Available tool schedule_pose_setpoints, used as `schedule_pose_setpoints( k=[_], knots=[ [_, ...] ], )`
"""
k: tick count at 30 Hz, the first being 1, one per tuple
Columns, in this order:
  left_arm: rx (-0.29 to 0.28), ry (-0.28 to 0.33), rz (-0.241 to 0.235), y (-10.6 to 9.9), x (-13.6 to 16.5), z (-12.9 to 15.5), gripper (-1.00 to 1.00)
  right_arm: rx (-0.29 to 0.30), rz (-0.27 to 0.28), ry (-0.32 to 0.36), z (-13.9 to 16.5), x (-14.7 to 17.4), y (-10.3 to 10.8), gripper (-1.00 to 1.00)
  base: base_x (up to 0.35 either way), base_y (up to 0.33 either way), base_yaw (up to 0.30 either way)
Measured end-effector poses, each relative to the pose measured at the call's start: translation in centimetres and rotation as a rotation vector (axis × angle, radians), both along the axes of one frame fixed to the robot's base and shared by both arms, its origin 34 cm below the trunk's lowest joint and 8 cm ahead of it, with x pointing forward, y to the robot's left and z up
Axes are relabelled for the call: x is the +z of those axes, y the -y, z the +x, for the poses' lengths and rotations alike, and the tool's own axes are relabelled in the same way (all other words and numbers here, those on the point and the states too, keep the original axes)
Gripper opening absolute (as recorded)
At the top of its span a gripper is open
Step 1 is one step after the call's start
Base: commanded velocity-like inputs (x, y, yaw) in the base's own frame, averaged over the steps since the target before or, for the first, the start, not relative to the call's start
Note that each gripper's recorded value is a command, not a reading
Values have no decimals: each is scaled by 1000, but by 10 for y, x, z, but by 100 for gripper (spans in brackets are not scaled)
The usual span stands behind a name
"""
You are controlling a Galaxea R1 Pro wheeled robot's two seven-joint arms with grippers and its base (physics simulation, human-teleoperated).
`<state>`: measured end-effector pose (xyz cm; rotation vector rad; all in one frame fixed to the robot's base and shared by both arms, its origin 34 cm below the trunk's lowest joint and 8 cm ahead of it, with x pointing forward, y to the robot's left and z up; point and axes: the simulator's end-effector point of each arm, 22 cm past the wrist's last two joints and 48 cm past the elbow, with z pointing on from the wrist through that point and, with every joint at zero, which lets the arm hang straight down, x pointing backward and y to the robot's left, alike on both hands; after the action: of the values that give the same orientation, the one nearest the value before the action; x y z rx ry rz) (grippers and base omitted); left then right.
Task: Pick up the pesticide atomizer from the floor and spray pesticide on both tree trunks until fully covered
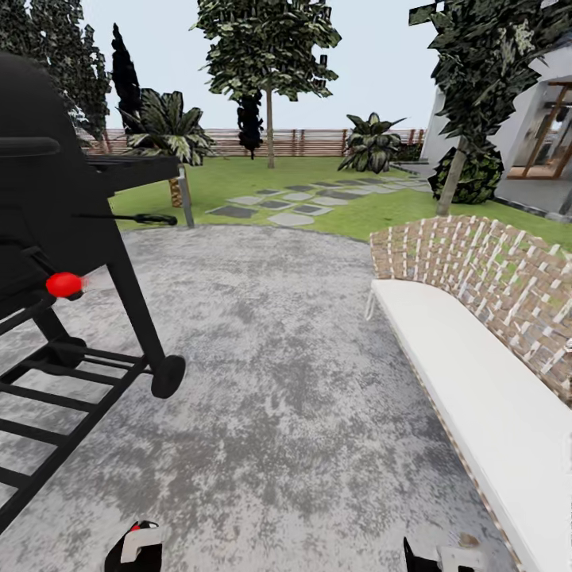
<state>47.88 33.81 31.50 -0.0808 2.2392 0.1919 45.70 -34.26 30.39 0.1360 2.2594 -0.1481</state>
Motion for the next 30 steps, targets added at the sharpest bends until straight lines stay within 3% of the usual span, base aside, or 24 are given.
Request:
schedule_pose_setpoints(
  k=[30],
  knots=[
    [3, -1, 0, -2, 0, -1, -100, 3, 0, 1, 0, 0, -1, 100, 339, 30, -18]
  ],
)
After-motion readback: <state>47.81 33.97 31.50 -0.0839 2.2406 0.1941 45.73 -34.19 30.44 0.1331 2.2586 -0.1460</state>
